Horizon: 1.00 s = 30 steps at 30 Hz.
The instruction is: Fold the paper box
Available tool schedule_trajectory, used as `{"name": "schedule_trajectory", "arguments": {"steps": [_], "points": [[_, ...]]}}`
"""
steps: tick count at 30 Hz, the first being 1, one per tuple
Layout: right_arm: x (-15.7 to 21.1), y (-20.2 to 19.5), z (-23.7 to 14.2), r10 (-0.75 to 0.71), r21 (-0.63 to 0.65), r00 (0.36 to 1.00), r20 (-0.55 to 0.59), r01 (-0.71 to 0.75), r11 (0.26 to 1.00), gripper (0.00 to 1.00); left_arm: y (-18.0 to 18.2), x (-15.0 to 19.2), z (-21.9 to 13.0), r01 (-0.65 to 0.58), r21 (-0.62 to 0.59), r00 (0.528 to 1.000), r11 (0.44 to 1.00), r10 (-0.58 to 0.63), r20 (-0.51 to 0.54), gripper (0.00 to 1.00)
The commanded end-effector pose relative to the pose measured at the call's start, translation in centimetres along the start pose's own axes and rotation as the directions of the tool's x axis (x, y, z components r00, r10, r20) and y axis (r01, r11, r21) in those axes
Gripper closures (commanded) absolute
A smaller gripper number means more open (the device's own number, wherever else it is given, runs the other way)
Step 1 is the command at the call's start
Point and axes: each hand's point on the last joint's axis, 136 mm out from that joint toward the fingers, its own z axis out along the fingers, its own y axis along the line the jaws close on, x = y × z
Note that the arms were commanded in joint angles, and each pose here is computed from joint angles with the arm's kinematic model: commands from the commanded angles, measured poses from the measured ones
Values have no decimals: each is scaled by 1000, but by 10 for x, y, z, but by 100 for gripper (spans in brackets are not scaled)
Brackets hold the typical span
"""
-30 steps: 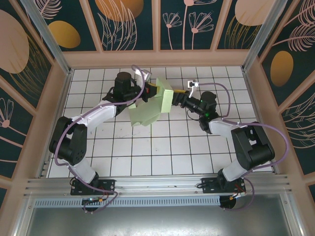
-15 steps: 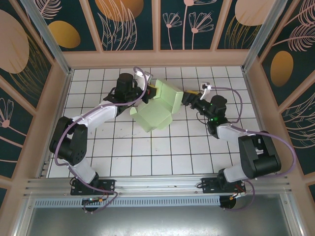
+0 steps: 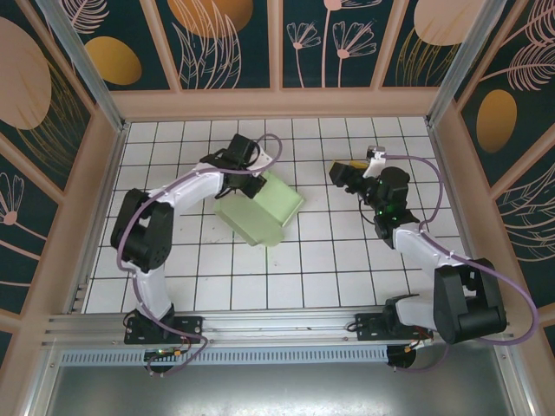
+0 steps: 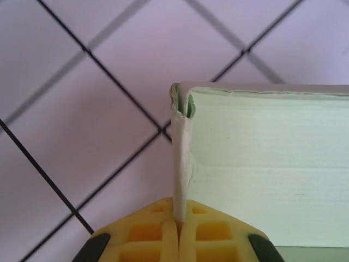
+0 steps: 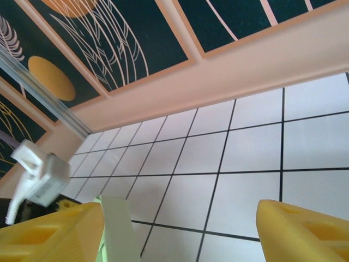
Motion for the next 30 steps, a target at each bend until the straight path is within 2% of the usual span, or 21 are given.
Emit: {"name": "schedule_trajectory", "arguments": {"steps": [1, 9, 14, 20, 23, 26, 28, 30], "points": [[-8, -1, 4, -28, 9, 1000, 7, 28, 1000, 26, 6, 54, 14, -55, -39, 966, 998, 43, -254, 100], [-5, -4, 1, -22, 20, 1000, 13, 21, 1000, 26, 13, 73, 41, -96, -74, 909, 993, 57, -413, 100], [-3, -8, -2, -30, 39, 999, 12, 30, 999, 26, 12, 81, 54, -106, -74, 890, 992, 61, -452, 99], [-7, -9, -3, -35, 47, 999, 22, 34, 998, 26, 14, 98, 66, -123, -102, 864, 987, 56, -500, 92], [-8, -8, -2, -35, 38, 999, 24, 34, 999, 26, 13, 94, 64, -113, -104, 876, 988, 50, -479, 90], [-7, -7, -2, -32, 35, 999, 23, 32, 999, 26, 16, 75, 52, -103, -126, 901, 987, 39, -431, 87], [-8, -7, -3, -33, 34, 999, 26, 32, 999, 26, 18, 59, 42, -94, -142, 920, 985, 31, -391, 73], [-7, -8, -3, -32, 37, 999, 28, 31, 999, 26, 19, 44, 32, -88, -146, 936, 985, 32, -350, 69]]}}
